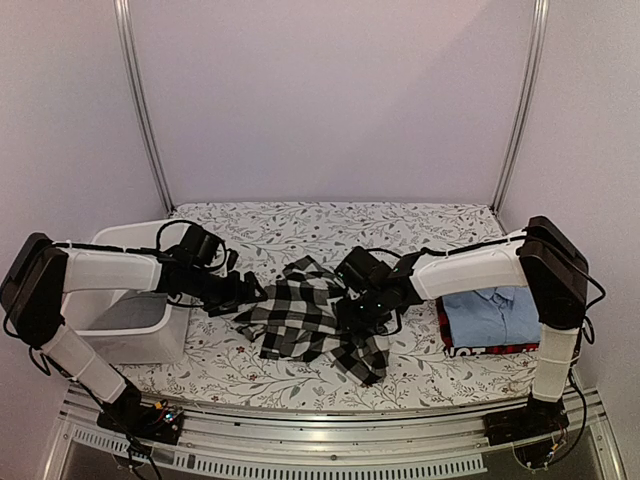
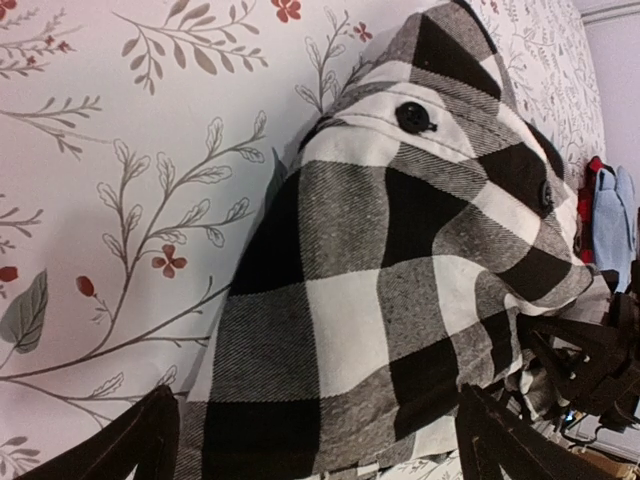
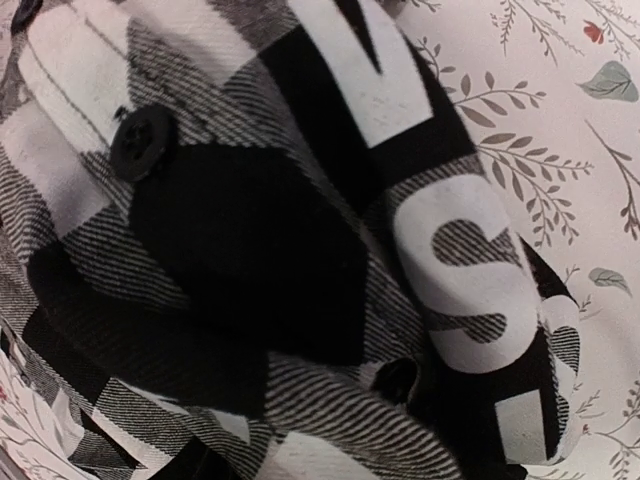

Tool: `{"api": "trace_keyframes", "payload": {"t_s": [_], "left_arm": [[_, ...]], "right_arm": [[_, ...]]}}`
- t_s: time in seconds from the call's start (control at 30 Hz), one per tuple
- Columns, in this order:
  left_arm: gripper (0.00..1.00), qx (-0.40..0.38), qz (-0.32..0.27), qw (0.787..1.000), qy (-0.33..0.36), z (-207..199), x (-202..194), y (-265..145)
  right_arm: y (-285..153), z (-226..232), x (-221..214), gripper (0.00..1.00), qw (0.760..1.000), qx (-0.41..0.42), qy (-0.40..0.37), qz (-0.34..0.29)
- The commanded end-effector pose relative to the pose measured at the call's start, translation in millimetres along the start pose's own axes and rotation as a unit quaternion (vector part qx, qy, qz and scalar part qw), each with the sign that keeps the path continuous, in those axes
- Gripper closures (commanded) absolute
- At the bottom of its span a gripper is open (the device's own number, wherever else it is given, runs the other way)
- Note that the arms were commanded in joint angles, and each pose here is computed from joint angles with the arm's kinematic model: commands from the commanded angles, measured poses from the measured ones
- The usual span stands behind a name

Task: Fold and stack the long sleeve shirts
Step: Flatten out the crumpled shirt at the center of the board.

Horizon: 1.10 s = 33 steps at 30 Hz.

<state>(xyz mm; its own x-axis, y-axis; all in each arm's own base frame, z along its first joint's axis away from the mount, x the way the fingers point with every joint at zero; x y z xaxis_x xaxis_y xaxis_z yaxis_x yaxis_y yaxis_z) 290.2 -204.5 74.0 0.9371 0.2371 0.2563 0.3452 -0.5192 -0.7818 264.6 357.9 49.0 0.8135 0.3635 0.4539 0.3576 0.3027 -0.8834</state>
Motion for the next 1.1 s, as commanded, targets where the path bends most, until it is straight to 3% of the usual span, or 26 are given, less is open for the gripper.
{"api": "trace_keyframes", "payload": {"t_s": [0.0, 0.1, 0.2, 0.4, 0.5, 0.9, 1.07], "left_arm": [[0.04, 0.006, -0.015, 1.000, 0.008, 1, 7, -10], [0.04, 0.006, -0.020, 1.000, 0.007, 3, 11, -13], [0.04, 0.005, -0.022, 1.000, 0.008, 3, 12, -16], [0.12, 0.003, -0.024, 1.000, 0.014, 1, 13, -19], [0.19, 0.010, -0.023, 1.000, 0.012, 4, 10, -19], [0.21, 0.063, -0.044, 0.997, -0.014, 13, -26, -43], [0.26, 0.077, -0.033, 0.996, -0.027, 22, -44, -41]], "right_arm": [[2, 45, 13, 0.53, 0.996, 0.086, 0.000, -0.003], [-5, 63, 28, 0.67, 0.992, 0.127, 0.005, -0.019], [-10, 64, 41, 0.77, 0.992, 0.119, 0.011, -0.035], [-28, 49, 54, 0.83, 0.994, 0.080, 0.027, -0.069], [-38, 44, 57, 0.77, 0.994, 0.070, 0.029, -0.080], [-59, 43, 70, 0.50, 0.992, 0.067, 0.023, -0.107], [-66, 45, 76, 0.43, 0.991, 0.067, 0.015, -0.116]]}}
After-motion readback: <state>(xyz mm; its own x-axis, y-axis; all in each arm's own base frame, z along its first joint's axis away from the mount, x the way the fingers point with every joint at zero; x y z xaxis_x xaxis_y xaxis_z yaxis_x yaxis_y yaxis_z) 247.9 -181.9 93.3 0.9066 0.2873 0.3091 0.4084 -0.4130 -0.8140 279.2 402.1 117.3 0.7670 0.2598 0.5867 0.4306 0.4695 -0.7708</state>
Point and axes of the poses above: each gripper's point midway between its finger pads, its own y axis out along the fingers, its own z axis along the line the jaws close on, x = y × z, the point moved 2 cm from there along -y, back along the fingers, and after that the axes turned 6 degrees about -y, right-handed, at the moved point
